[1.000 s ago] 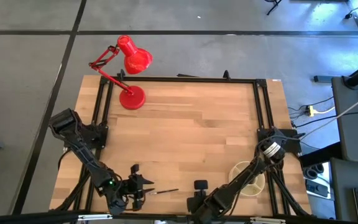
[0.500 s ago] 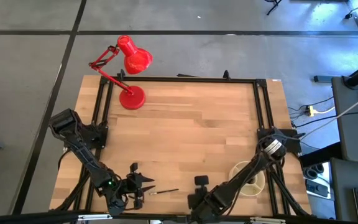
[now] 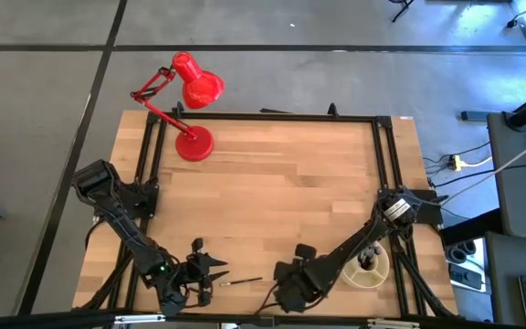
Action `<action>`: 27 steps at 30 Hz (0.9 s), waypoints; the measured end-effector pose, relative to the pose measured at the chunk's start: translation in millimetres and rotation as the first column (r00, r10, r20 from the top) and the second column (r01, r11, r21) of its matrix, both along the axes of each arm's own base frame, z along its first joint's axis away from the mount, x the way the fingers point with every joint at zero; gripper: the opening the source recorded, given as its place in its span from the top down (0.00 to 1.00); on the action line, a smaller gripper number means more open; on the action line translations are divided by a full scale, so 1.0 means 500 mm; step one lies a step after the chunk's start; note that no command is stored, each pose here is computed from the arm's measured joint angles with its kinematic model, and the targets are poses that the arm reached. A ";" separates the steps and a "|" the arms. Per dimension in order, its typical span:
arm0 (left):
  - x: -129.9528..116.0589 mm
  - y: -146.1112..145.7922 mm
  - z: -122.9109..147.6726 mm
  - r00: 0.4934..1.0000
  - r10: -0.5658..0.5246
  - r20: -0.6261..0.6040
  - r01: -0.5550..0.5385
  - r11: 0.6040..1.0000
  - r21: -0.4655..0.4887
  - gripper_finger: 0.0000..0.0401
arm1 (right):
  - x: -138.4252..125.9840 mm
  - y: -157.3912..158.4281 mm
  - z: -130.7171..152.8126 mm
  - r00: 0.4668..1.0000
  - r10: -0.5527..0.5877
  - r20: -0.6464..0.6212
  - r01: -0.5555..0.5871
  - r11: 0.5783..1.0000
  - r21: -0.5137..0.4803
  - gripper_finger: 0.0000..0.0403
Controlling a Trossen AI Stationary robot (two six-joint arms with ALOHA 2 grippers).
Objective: Sort items
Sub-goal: Put the eyeshadow brush into the brush organizer
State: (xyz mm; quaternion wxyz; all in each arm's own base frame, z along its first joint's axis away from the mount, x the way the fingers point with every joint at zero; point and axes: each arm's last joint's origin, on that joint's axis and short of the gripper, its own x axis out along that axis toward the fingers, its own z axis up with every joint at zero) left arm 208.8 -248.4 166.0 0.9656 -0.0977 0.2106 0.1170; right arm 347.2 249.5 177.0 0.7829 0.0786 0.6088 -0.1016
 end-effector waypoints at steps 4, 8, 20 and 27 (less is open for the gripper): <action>0.000 0.000 0.000 1.000 0.000 0.000 0.000 1.000 -0.001 0.74 | 0.009 0.004 0.000 1.000 -0.013 0.012 0.012 0.997 0.072 0.64; 0.000 0.000 0.000 1.000 -0.002 -0.002 0.002 1.000 -0.001 0.74 | 0.010 0.003 -0.007 0.999 -0.048 0.001 0.047 0.995 0.084 0.64; -0.001 0.001 -0.001 1.000 -0.002 -0.006 0.002 1.000 0.004 0.74 | -0.001 -0.029 -0.057 0.996 -0.080 -0.050 0.082 0.995 0.053 0.76; -0.001 0.001 -0.001 1.000 -0.002 -0.010 0.002 1.000 0.009 0.74 | -0.002 -0.036 -0.061 0.995 -0.071 -0.066 0.073 0.997 0.027 0.97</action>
